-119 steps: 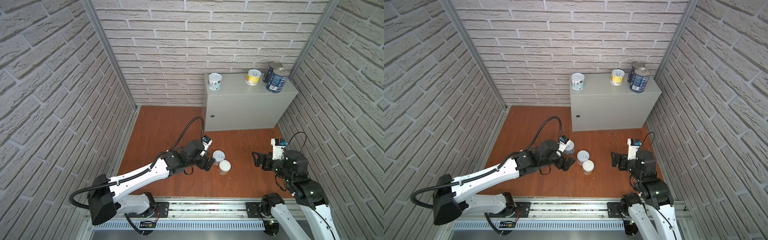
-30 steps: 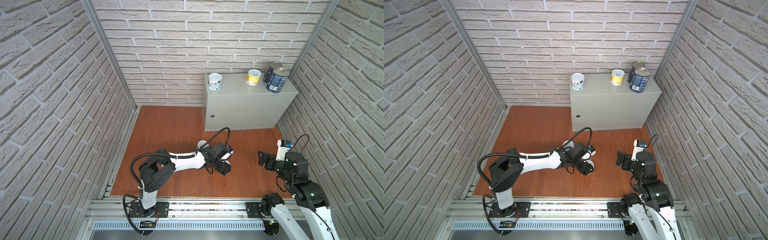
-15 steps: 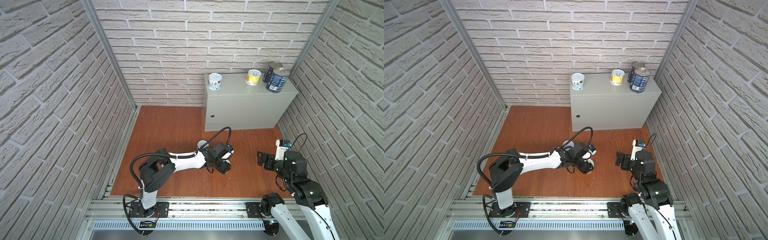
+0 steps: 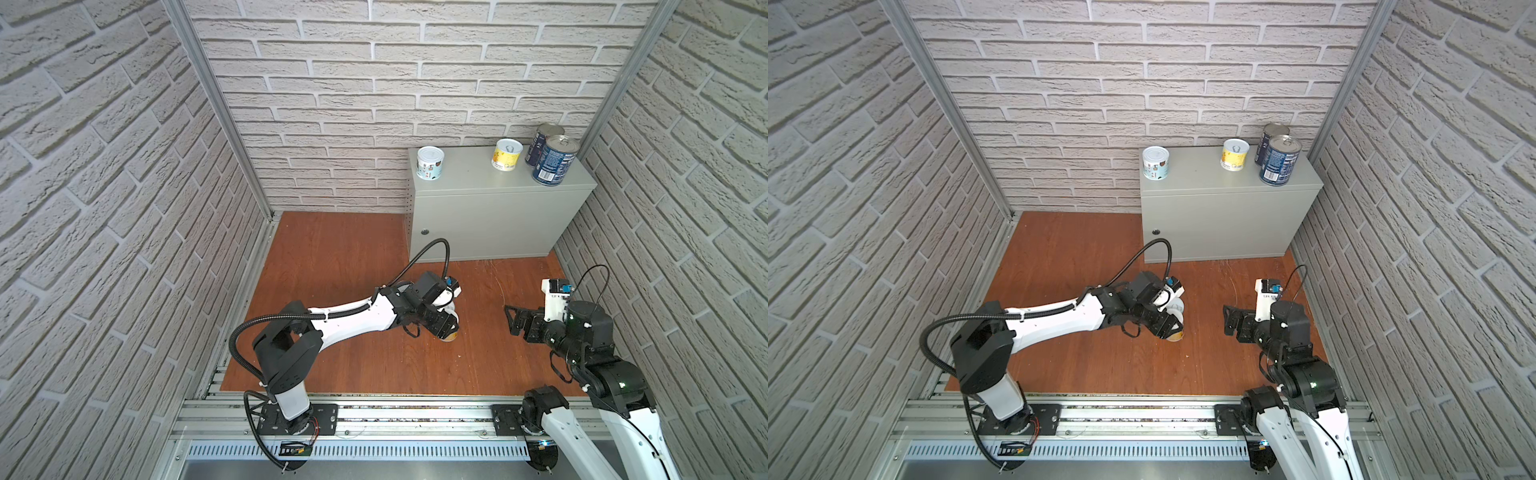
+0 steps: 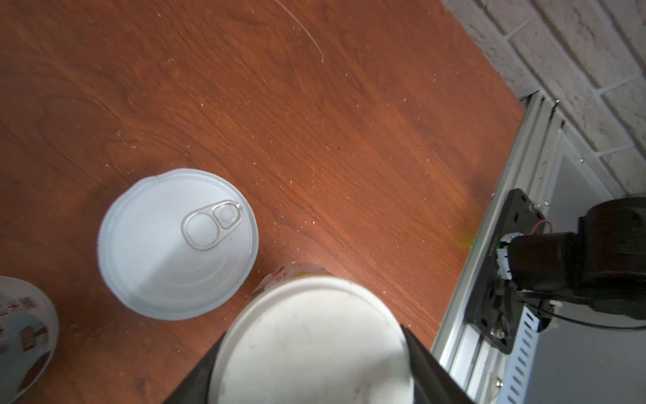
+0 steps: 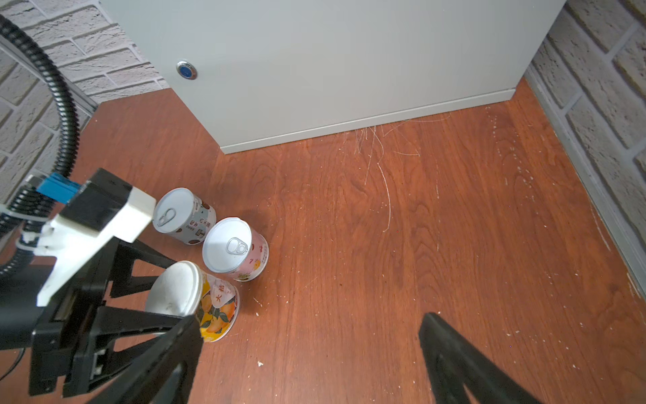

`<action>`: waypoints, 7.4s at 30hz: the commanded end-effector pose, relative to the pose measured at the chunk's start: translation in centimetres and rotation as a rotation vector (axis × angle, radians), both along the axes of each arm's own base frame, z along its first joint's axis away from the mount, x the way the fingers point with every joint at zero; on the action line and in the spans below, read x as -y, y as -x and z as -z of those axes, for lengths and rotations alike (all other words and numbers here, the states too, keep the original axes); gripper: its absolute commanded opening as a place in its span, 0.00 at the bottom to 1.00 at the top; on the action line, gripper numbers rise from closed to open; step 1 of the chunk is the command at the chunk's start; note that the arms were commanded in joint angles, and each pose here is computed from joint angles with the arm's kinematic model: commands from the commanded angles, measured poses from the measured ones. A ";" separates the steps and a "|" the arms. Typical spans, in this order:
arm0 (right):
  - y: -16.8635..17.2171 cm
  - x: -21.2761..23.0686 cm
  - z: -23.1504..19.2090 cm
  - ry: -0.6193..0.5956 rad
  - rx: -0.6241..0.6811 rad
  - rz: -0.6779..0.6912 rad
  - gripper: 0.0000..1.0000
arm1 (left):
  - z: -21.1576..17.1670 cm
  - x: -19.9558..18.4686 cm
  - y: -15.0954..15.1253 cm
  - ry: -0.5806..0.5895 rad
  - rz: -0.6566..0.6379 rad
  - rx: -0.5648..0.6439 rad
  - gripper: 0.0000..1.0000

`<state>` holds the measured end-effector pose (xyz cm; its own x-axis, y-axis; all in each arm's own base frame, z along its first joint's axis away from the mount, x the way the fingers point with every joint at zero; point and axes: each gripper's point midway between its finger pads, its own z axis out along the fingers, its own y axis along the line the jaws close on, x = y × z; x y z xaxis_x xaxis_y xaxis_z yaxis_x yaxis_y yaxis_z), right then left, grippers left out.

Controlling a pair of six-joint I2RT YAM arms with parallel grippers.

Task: Place and organize the canned foods onto the counter
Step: 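Lift the orange-labelled can with the left gripper while the right gripper reaches toward it, then close the right gripper on the orange-labelled can while the left gripper holds it, then open and withdraw the left gripper while the right gripper carries the can away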

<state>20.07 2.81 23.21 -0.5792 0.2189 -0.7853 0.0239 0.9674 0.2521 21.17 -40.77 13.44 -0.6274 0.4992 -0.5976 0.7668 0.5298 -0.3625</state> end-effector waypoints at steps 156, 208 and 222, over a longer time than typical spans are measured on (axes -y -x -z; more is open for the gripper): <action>-8.5 -28.5 -1.5 -0.069 0.326 -0.773 0.58 | -12.5 -13.0 -4.0 0.382 -0.176 -0.176 0.78; -10.3 -19.5 -1.9 0.091 0.158 -0.310 0.50 | -11.5 -21.4 -4.4 0.361 -0.520 0.067 0.98; -10.2 -16.3 -5.3 0.138 0.221 -0.204 0.50 | -11.6 -21.2 -4.4 0.399 -0.522 0.061 0.98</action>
<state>29.58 20.05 24.13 -0.5110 -0.0903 -0.8548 -0.2616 0.9636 0.0546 25.21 -19.45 23.96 -0.7212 -0.1130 -0.6835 0.4411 0.6859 -0.5788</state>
